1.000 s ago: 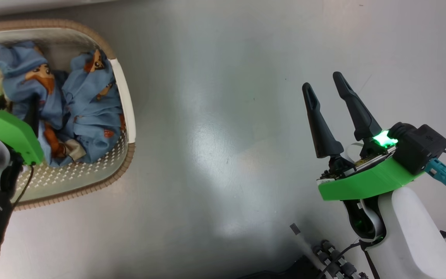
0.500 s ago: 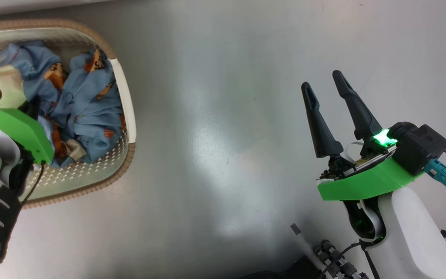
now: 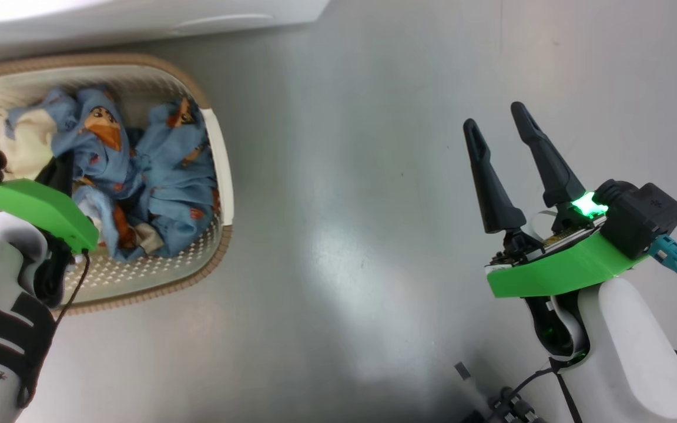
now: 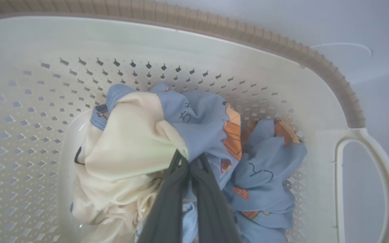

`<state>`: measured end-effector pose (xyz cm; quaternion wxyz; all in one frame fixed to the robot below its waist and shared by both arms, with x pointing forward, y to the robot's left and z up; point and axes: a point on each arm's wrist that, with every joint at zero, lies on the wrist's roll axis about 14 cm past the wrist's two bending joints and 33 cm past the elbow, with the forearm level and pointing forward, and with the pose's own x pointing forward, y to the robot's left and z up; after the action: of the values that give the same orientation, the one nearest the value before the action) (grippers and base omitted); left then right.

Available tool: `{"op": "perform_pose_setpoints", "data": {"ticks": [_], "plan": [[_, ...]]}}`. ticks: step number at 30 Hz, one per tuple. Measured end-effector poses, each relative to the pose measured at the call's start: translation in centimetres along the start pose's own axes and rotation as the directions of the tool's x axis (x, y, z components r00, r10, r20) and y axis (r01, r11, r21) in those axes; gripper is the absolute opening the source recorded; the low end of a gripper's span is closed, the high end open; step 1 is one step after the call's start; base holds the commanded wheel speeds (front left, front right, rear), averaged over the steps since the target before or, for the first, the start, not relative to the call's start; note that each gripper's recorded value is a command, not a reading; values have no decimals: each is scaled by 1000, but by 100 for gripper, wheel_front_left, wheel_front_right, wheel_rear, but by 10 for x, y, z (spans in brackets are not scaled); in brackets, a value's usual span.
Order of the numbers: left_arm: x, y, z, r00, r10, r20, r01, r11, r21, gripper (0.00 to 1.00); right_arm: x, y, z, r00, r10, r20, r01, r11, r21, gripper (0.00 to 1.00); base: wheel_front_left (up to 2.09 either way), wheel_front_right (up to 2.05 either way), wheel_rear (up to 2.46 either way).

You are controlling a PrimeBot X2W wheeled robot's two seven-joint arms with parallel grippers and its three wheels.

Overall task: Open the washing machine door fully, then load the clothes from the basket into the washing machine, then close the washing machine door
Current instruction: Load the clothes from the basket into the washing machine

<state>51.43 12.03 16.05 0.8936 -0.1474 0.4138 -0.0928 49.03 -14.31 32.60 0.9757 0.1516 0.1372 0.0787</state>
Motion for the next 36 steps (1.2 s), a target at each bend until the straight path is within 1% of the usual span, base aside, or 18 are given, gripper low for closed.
{"op": "perform_pose_setpoints", "data": {"ticks": [2,6,11,18,23,29,36], "plan": [[-6,-1,13,999,0,38,1,1000,-25,0,0,1,7,1000,2,15,-2,1000,-3,100,0,0,0],[-19,-4,40,992,-4,122,9,999,-36,0,-2,3,19,999,9,37,-9,1000,-15,100,0,0,0],[-48,2,44,986,17,166,-11,999,-39,0,-5,11,35,997,28,67,-27,999,-23,100,0,0,0],[-86,-5,61,965,19,260,-11,999,-35,0,-25,16,46,997,25,73,-24,1000,-16,100,0,0,0],[-116,-7,74,943,27,332,-19,999,-28,0,-39,15,59,995,16,96,-14,1000,-15,100,0,0,0],[-152,-12,82,914,26,404,-26,1000,-8,0,-61,19,65,995,9,101,-8,1000,-9,100,0,0,0],[-195,-22,100,863,9,505,-24,999,25,0,-87,18,77,992,-10,128,11,1000,-6,100,0,0,0]]}}
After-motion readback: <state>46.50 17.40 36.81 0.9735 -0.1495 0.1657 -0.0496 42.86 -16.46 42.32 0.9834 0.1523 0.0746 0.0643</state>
